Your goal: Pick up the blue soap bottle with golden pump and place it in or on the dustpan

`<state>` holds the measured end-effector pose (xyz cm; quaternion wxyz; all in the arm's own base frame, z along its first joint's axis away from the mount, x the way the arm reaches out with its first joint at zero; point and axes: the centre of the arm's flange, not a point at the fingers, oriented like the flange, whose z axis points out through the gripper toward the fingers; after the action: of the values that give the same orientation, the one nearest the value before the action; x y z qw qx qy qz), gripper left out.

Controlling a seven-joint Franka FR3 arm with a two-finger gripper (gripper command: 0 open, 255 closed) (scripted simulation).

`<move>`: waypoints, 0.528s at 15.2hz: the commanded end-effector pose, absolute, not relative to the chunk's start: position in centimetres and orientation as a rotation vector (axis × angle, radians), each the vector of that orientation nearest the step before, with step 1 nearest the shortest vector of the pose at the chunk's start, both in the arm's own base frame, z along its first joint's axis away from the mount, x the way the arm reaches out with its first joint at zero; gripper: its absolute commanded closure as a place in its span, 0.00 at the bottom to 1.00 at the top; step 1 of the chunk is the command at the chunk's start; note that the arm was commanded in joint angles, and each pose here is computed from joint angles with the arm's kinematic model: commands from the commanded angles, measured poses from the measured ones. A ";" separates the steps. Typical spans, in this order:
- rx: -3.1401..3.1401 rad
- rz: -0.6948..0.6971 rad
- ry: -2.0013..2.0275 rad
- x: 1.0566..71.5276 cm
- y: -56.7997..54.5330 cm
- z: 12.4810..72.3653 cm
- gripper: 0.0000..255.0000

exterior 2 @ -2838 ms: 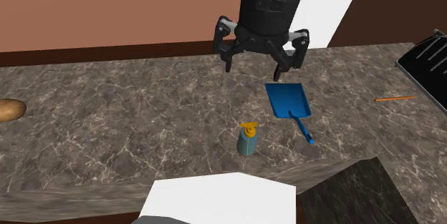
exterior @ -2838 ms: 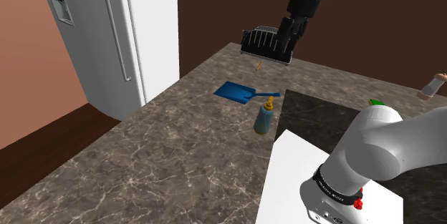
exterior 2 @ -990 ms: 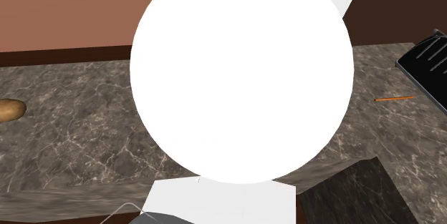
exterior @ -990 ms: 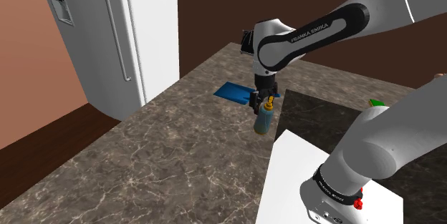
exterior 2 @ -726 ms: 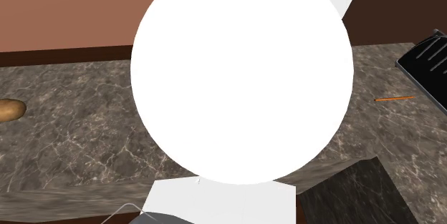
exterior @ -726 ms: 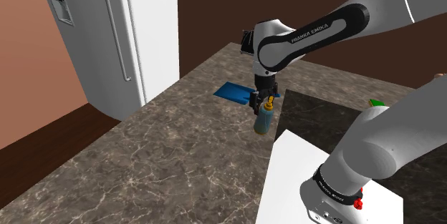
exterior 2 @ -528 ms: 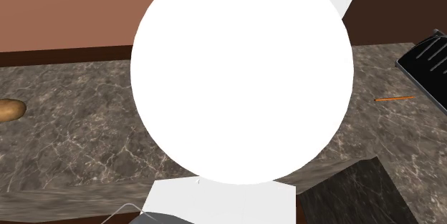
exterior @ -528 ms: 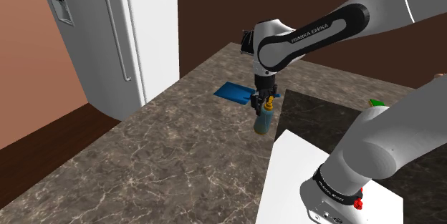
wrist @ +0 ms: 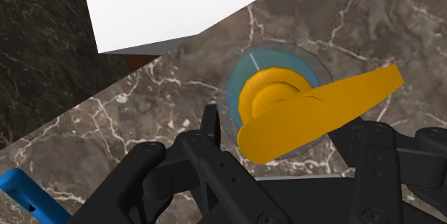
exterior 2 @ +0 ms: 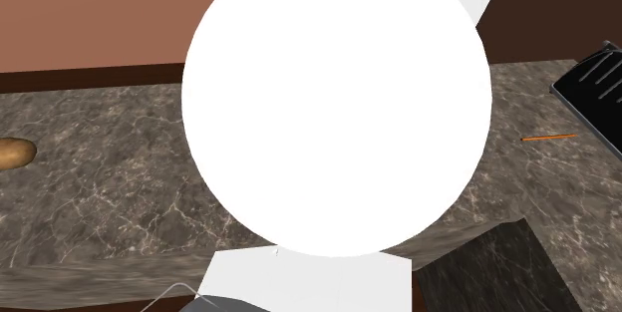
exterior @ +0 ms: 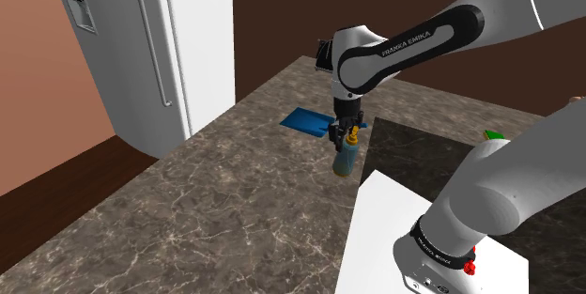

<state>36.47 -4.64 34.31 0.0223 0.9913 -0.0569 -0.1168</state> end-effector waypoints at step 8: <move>3.070 -0.363 -0.176 36.5 -4.6 38.0 1.00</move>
<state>36.42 -4.75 37.44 0.0224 0.9913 -0.0570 -0.1169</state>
